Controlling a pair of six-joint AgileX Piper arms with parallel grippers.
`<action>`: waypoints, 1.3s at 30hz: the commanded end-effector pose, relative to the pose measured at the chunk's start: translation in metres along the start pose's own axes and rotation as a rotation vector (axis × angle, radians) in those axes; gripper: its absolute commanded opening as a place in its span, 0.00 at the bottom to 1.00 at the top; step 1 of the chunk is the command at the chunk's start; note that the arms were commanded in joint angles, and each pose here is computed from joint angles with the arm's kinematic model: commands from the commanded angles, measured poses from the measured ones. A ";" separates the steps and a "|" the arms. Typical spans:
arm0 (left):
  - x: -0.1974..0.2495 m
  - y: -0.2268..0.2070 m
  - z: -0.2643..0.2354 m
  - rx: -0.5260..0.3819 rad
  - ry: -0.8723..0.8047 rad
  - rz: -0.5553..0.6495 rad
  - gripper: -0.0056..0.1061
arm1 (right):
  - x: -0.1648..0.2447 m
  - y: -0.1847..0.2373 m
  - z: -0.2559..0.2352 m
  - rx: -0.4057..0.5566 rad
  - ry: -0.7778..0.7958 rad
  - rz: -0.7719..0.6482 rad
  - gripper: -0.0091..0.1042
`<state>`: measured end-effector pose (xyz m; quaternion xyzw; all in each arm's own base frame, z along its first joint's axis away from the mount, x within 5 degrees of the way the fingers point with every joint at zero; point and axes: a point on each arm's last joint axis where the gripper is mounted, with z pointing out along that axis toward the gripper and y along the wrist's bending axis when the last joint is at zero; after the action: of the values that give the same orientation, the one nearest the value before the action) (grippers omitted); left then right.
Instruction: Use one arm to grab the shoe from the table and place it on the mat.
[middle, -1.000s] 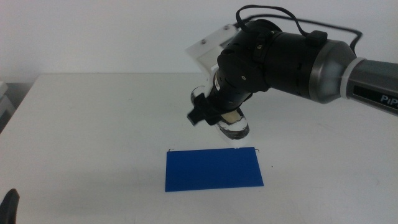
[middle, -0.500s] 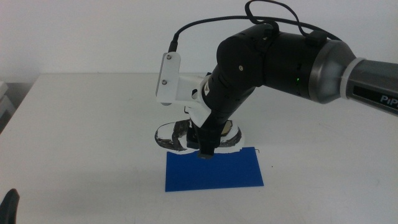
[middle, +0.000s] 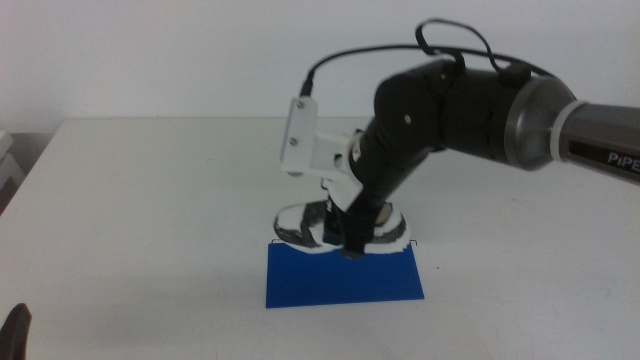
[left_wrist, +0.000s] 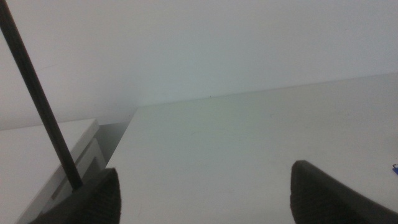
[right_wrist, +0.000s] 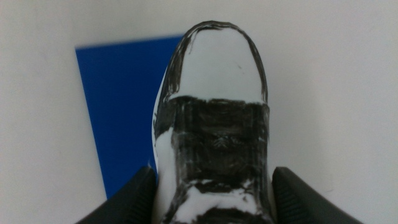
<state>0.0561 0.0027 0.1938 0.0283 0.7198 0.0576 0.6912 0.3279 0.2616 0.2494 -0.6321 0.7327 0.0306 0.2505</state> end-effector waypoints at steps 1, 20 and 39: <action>-0.006 0.000 -0.001 -0.001 -0.083 -0.015 0.89 | -0.004 -0.009 -0.022 0.085 -0.088 -0.017 0.05; -0.006 0.000 -0.001 -0.001 -0.083 -0.015 0.89 | 0.013 -0.002 0.032 -0.024 -0.009 -0.085 0.05; -0.006 0.000 -0.001 -0.001 -0.083 -0.015 0.89 | 0.003 -0.017 -0.069 0.135 -0.189 0.128 0.74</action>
<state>0.0561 0.0027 0.1938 0.0279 0.7199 0.0573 0.6912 0.3266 0.2448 0.2598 -0.6071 0.7412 0.0559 0.2810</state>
